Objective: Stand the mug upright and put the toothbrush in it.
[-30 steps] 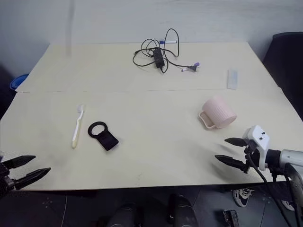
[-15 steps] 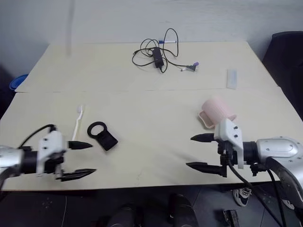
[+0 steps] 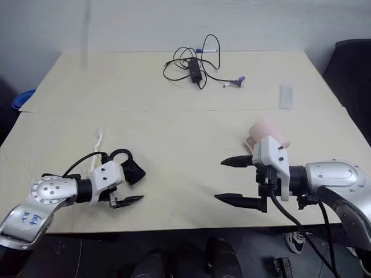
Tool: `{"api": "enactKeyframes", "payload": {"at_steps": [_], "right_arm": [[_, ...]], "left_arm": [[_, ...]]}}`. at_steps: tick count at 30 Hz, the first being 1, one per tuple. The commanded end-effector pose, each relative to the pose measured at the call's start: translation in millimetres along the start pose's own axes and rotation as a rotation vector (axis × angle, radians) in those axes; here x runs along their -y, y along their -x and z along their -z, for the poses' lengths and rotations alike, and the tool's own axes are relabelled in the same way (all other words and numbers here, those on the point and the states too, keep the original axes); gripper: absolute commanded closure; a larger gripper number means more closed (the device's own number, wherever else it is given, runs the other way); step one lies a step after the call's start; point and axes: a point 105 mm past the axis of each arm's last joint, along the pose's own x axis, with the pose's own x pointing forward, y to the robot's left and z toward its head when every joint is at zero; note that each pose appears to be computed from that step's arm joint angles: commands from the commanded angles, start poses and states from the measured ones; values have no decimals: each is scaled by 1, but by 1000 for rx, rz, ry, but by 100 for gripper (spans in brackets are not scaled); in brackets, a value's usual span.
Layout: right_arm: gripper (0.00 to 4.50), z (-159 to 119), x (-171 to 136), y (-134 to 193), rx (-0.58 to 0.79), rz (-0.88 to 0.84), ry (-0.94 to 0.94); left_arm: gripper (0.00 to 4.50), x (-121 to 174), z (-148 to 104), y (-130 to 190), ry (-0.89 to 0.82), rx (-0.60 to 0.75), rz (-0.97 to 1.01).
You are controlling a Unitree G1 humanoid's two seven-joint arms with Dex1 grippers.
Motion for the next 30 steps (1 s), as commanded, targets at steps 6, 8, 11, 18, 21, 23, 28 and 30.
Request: {"api": "enactKeyframes", "payload": {"at_steps": [6, 8, 11, 18, 21, 23, 28, 30], "right_arm": [[0, -8, -4, -4, 34, -11, 17], [0, -8, -4, -3, 37, -9, 15], [0, -8, -2, -4, 40, -8, 12], [0, -8, 0, -9, 42, -23, 14], [0, -8, 3, -11, 48, -32, 17], [0, -8, 5, -13, 52, -38, 17], [0, -6, 7, -20, 54, -64, 22], [0, -7, 7, -22, 57, -75, 29]], "left_arm": [[182, -10, -4, -8, -40, -7, -111], [240, -10, -5, -7, -40, -5, -108], [335, -9, -6, -5, -42, -3, -102], [425, -40, -35, 13, -107, 88, -288], [425, -80, -38, 43, -117, 100, -547], [425, -105, -29, 72, -104, 80, -725], [425, -131, 15, 132, -53, -47, -989], [425, -131, 42, 153, -3, -117, -1049]]}}
